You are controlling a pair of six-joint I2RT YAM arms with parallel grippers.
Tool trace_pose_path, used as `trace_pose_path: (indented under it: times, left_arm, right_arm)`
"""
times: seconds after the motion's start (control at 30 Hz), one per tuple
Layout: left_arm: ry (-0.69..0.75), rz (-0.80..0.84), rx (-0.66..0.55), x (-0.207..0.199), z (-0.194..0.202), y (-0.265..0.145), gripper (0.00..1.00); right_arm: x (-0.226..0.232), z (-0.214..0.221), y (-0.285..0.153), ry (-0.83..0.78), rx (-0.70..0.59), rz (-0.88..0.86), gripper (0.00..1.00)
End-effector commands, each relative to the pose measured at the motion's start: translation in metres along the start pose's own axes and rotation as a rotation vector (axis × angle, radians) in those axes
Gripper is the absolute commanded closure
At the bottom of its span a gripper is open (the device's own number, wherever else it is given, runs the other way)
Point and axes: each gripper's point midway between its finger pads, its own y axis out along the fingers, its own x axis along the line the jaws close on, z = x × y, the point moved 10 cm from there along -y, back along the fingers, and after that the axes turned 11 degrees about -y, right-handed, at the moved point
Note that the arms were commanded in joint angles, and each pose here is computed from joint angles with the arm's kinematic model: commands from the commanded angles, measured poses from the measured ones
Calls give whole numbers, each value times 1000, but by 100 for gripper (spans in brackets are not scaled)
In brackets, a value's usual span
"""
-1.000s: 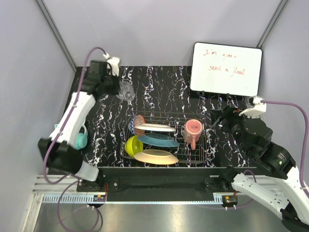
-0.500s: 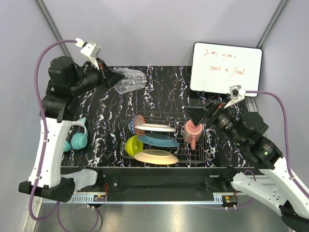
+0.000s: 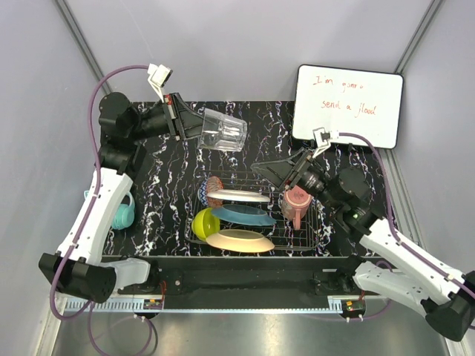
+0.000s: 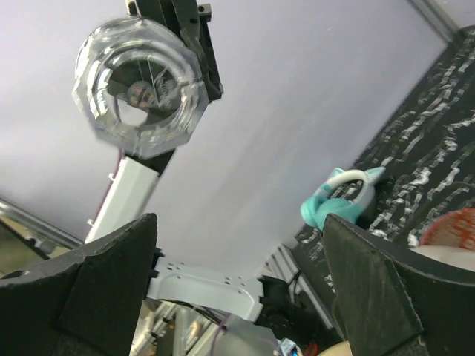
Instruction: Load the mixed dishes into the dish rack
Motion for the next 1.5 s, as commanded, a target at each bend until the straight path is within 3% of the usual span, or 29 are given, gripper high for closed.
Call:
trace_pose_path:
  times: [0.0, 0.3, 1.13, 1.27, 1.37, 1.4, 1.47]
  left_arm:
    - [63, 121, 46, -27, 8, -1, 100]
    - [42, 98, 32, -11, 11, 4, 100]
    - [-1, 62, 103, 11, 30, 23, 100]
    - [12, 63, 97, 9, 27, 23, 100]
    - [13, 54, 94, 11, 28, 23, 100]
    - [18, 51, 92, 12, 27, 23, 100]
    - [22, 43, 84, 12, 25, 22, 100]
  right_arm:
    - [29, -19, 5, 46, -104, -221, 0]
    - [41, -30, 23, 86, -137, -370, 0]
    - [34, -32, 66, 102, -108, -457, 1]
    - [33, -30, 66, 108, -80, -457, 20]
    - [32, -29, 65, 115, -65, -448, 42]
    - [32, -29, 64, 116, -59, -440, 64]
    - [31, -30, 63, 118, -53, -427, 78]
